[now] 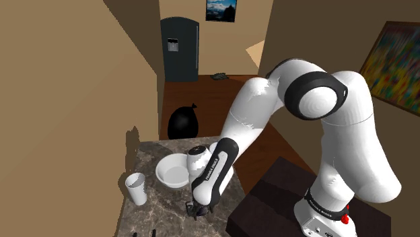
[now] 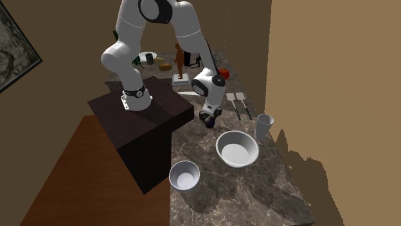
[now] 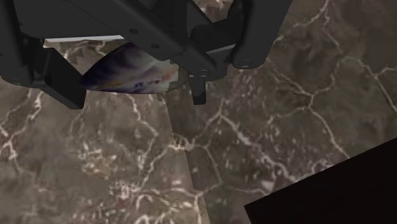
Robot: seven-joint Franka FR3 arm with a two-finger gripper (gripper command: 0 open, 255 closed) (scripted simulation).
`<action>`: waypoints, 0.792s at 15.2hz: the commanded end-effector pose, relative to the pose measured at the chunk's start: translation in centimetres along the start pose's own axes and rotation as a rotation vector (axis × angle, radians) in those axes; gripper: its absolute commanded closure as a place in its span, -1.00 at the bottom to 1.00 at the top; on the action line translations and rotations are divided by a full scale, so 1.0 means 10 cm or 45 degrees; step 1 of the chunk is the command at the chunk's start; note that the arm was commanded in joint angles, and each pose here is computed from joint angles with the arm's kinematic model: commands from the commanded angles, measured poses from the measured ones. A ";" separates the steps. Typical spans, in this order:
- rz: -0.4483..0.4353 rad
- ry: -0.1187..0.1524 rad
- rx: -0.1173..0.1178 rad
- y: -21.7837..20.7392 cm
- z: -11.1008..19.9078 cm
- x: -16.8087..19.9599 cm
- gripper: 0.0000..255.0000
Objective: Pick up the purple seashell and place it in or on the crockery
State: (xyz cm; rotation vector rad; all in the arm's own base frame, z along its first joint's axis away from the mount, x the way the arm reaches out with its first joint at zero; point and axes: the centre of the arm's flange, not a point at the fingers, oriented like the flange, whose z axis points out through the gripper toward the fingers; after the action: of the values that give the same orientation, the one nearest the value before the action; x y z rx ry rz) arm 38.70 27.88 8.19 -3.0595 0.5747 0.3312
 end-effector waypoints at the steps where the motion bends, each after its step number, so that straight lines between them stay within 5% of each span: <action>1: 0.000 0.000 0.000 0.00 -0.11 -0.02 1.00; 9: 0.000 0.000 0.000 0.01 -0.42 -0.09 1.00; 10: 0.000 0.000 0.000 0.01 -0.42 -0.09 -1.00; 12: 0.071 0.080 0.005 0.05 -0.39 0.07 -1.00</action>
State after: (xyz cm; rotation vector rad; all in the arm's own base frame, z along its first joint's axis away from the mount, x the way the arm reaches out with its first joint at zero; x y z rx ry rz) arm 39.64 27.51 12.02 -3.0639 0.6270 0.2739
